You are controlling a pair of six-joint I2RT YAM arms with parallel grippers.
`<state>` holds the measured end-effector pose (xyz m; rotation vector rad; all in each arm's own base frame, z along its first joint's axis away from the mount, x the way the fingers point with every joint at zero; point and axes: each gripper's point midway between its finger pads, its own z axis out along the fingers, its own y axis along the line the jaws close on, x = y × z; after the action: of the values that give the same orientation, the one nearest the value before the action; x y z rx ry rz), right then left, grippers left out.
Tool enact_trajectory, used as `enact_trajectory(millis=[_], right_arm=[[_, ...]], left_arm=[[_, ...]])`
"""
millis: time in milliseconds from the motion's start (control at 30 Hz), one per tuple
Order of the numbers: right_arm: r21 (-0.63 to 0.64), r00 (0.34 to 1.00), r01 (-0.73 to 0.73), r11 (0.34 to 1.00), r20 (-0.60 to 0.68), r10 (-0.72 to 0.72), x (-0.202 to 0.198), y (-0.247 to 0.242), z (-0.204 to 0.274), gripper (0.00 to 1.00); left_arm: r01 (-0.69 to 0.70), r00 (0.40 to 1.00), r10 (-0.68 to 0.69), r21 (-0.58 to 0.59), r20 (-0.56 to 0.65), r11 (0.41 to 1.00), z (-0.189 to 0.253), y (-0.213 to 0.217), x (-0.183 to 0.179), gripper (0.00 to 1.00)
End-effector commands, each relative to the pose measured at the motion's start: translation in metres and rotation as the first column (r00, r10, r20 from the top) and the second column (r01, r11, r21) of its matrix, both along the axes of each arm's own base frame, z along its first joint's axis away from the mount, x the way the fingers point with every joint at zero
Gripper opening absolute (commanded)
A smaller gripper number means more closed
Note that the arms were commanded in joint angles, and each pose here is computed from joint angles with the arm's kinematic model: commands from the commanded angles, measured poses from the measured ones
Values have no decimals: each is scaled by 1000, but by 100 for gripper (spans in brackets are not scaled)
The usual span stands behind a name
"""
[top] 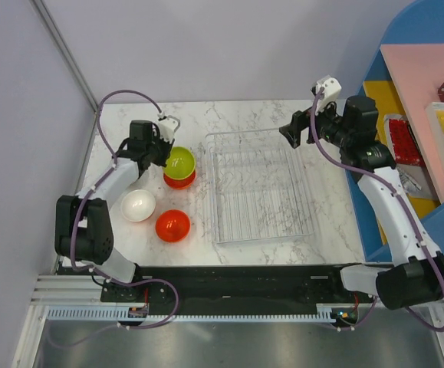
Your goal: Load the bowls into the dish rack
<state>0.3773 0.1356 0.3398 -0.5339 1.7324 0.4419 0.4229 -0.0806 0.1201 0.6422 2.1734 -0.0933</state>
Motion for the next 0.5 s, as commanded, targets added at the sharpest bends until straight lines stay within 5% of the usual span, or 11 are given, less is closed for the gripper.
enact_trajectory(millis=[0, 133, 333, 467], right_arm=[[125, 972, -182, 975, -129, 197, -14, 35, -8, 98], [343, 879, -355, 870, -194, 436, -34, 71, -1, 98], [658, 737, -381, 650, -207, 643, -37, 104, 9, 98], [687, 705, -406, 603, -184, 684, -39, 121, -5, 98]], left_arm=[[145, 973, -128, -78, 194, 986, 94, -27, 8, 2], [294, 940, -250, -181, 235, 938, 120, -56, -12, 2], [515, 852, -442, -298, 280, 804, 143, -104, -48, 2], [605, 796, -530, -345, 293, 717, 153, -128, -64, 2]])
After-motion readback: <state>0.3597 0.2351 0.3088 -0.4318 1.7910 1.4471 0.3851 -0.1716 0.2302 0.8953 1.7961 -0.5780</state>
